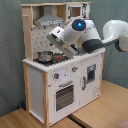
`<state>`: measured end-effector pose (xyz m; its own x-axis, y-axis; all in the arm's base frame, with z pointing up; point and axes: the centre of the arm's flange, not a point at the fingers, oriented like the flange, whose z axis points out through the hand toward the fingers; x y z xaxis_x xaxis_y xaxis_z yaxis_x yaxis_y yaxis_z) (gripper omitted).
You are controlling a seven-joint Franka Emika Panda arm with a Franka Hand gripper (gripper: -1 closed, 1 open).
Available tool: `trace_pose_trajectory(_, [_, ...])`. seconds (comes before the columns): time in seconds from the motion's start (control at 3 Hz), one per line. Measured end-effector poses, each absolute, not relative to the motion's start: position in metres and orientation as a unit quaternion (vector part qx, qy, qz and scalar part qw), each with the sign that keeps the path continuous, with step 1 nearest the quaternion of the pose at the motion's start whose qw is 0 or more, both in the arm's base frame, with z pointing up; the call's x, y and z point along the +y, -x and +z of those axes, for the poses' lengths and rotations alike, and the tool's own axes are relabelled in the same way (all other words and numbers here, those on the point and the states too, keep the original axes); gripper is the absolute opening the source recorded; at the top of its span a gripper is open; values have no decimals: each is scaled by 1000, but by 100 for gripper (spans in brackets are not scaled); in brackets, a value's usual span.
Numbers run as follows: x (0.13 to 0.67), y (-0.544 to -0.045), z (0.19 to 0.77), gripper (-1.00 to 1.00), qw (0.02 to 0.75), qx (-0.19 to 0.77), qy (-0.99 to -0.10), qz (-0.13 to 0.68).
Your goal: Play with the kitchen
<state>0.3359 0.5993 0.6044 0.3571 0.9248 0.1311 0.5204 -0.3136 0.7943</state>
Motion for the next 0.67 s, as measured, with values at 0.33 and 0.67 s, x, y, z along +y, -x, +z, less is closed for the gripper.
trace_pose_trajectory(0.33, [612, -317, 581, 100, 358, 525, -709, 306])
trace_pose_trajectory(0.67, [624, -296, 556, 100, 378, 568, -662, 311])
